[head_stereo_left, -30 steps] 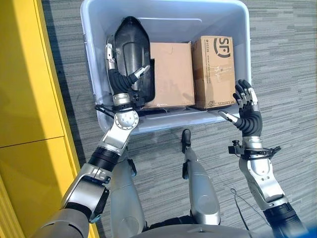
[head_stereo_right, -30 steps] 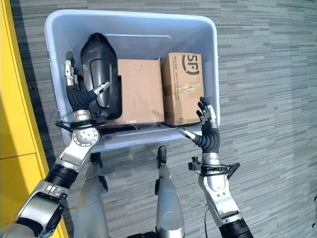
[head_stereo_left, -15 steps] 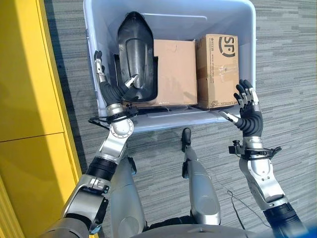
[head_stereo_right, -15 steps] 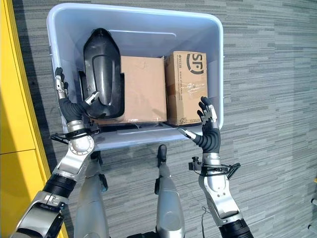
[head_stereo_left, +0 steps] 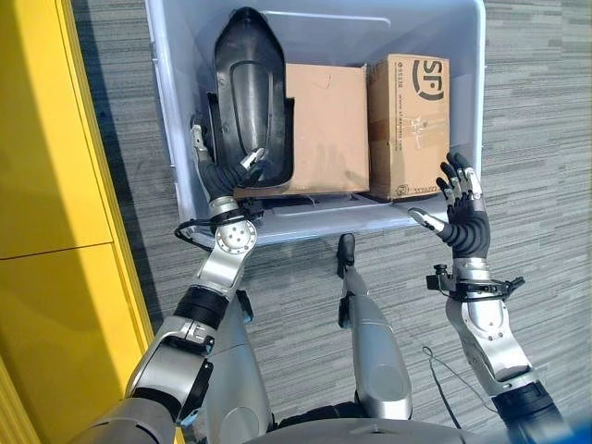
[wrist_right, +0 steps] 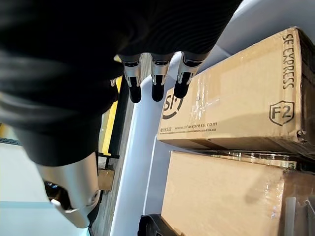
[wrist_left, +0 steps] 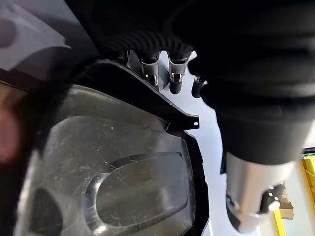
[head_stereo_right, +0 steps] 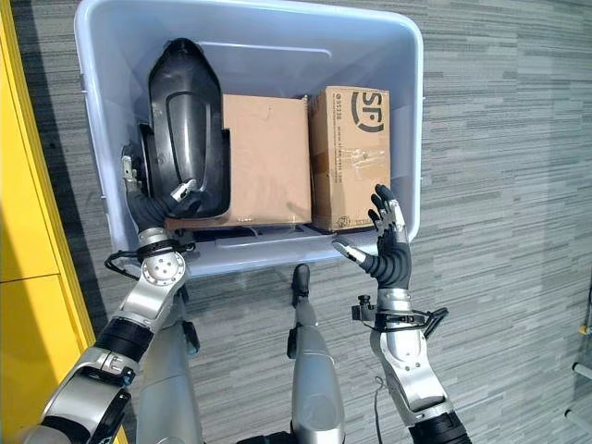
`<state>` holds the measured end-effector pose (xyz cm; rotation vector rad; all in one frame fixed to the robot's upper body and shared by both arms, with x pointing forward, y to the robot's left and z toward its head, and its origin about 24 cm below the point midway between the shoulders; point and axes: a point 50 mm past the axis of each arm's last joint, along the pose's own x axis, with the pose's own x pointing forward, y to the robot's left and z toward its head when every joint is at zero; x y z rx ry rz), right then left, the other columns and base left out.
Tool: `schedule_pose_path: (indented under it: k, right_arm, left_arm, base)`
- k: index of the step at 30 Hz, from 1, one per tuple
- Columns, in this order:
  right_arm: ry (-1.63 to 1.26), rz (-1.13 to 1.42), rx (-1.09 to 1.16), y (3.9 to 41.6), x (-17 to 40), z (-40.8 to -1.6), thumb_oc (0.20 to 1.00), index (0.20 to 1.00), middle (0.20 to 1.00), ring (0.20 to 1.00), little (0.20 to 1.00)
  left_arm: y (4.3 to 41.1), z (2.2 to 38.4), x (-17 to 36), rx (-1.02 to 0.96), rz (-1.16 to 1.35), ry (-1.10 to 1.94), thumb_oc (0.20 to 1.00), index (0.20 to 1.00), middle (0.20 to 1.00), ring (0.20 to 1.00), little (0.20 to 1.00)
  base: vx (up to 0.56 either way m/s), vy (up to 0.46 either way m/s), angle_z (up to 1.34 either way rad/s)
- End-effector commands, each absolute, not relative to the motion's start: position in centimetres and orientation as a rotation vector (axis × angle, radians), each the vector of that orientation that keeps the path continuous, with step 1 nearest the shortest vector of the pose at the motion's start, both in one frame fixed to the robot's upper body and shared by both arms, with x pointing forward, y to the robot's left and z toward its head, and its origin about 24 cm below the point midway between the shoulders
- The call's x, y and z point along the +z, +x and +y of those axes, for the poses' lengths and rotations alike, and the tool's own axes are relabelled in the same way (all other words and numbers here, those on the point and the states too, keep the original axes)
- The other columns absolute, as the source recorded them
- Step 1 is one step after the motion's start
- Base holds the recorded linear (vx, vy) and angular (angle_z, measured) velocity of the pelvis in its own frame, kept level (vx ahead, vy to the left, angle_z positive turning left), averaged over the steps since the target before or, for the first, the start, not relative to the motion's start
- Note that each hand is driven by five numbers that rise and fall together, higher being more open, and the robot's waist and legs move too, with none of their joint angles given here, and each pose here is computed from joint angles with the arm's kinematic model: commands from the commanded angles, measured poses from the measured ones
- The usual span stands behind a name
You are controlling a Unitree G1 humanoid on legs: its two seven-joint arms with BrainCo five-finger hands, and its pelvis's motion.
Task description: Move parts from the plastic box to the shelf.
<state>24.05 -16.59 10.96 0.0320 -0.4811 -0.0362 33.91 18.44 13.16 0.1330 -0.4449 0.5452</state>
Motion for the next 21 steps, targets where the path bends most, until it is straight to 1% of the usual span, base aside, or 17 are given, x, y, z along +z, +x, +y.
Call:
schedule_pose_path:
  k: [1, 7, 8, 9, 14, 17, 21]
  right_arm:
    - [0.04, -0.626, -0.055, 23.2, 13.6, -18.0, 1.0, 1.0, 1.0, 1.0, 1.0]
    - [0.045, -0.624, -0.044, 23.2, 13.7, -18.0, 1.0, 1.0, 1.0, 1.0, 1.0]
    - [0.051, -0.624, -0.039, 23.1, 13.7, -18.0, 1.0, 1.0, 1.0, 1.0, 1.0]
    - [0.052, -0.624, -0.039, 23.1, 13.7, -18.0, 1.0, 1.0, 1.0, 1.0, 1.0]
    - [0.064, -0.621, -0.023, 23.0, 13.7, -18.0, 1.0, 1.0, 1.0, 1.0, 1.0]
    - [0.059, -0.61, -0.002, 22.9, 13.6, -17.9, 1.0, 1.0, 1.0, 1.0, 1.0]
    - [0.056, -0.604, 0.027, 22.7, 13.6, -18.0, 1.0, 1.0, 1.0, 1.0, 1.0]
  left_arm:
    - [34.3, 20.5, 16.0, 0.637, -0.543, 0.05, 1.0, 1.0, 1.0, 1.0, 1.0]
    - [34.5, 21.9, 16.3, 0.709, -0.531, -0.026, 1.0, 1.0, 1.0, 1.0, 1.0]
    - [34.6, 22.8, 16.3, 0.741, -0.516, -0.032, 1.0, 1.0, 1.0, 1.0, 1.0]
    - [34.6, 22.8, 16.3, 0.741, -0.516, -0.032, 1.0, 1.0, 1.0, 1.0, 1.0]
    - [34.7, 25.0, 16.6, 0.805, -0.494, -0.023, 1.0, 1.0, 1.0, 1.0, 1.0]
    - [35.1, 26.4, 16.1, 0.817, -0.429, 0.04, 1.0, 1.0, 1.0, 1.0, 1.0]
    - [36.0, 26.6, 16.0, 0.795, -0.367, 0.143, 1.0, 1.0, 1.0, 1.0, 1.0]
  base:
    - [0.0, 0.0, 0.0]
    - [0.0, 0.0, 0.01]
    - [0.0, 0.0, 0.0]
    - [0.0, 0.0, 0.0]
    - [0.0, 0.0, 0.0]
    - [0.0, 0.0, 0.0]
    - [0.0, 0.0, 0.0]
